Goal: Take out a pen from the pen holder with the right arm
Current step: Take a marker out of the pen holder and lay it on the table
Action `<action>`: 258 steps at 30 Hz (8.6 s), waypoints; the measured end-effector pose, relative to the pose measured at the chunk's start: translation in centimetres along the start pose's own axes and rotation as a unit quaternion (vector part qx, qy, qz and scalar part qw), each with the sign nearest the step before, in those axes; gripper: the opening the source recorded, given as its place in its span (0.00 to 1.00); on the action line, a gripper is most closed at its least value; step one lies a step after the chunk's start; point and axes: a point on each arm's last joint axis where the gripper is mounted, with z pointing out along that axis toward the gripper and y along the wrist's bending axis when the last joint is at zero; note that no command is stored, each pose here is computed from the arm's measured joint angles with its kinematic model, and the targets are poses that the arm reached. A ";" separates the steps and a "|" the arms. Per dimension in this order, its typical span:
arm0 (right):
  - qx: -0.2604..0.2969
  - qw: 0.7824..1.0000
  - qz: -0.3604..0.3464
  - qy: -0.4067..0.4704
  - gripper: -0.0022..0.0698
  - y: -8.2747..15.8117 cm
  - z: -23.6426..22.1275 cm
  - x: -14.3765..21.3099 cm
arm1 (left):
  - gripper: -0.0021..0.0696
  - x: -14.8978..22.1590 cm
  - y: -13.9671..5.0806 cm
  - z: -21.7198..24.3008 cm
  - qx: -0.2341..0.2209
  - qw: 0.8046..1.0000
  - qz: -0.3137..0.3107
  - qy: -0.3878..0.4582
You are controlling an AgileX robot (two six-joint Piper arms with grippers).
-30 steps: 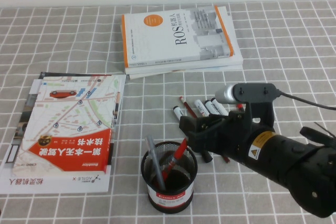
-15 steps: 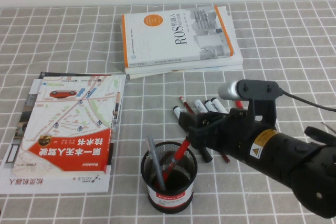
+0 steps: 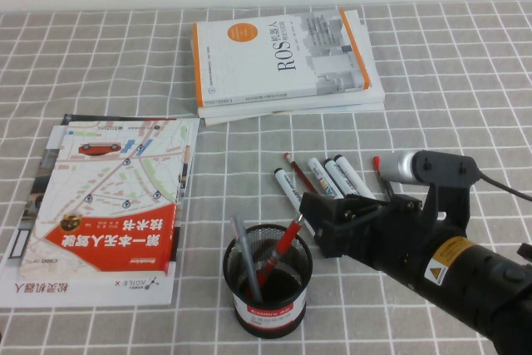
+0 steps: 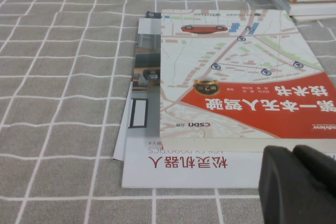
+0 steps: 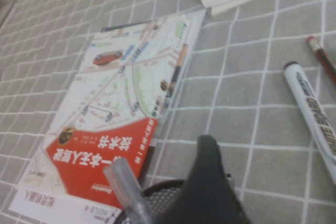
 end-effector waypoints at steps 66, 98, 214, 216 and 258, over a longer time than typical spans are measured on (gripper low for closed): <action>-0.046 0.997 -0.064 -0.017 0.06 1.8 2.7 1.4 | 0.02 0.0 0.0 0.0 0.000 1.000 0.000 0.000; -0.094 0.959 -0.269 -0.008 0.06 9.0 -1.4 -6.7 | 0.02 0.0 0.0 0.0 0.000 1.000 0.000 0.000; 0.164 0.932 -0.151 0.286 0.06 -3.8 5.7 -25.7 | 0.02 0.0 0.0 0.0 0.000 1.000 0.000 0.000; 0.159 0.936 -0.166 0.267 0.05 -1.7 3.0 -26.4 | 0.02 0.0 0.0 0.0 0.000 1.000 0.000 0.000; 0.090 0.980 -0.157 0.083 0.01 -0.2 -22.1 -6.3 | 0.02 0.0 0.0 0.0 0.000 1.000 0.000 0.000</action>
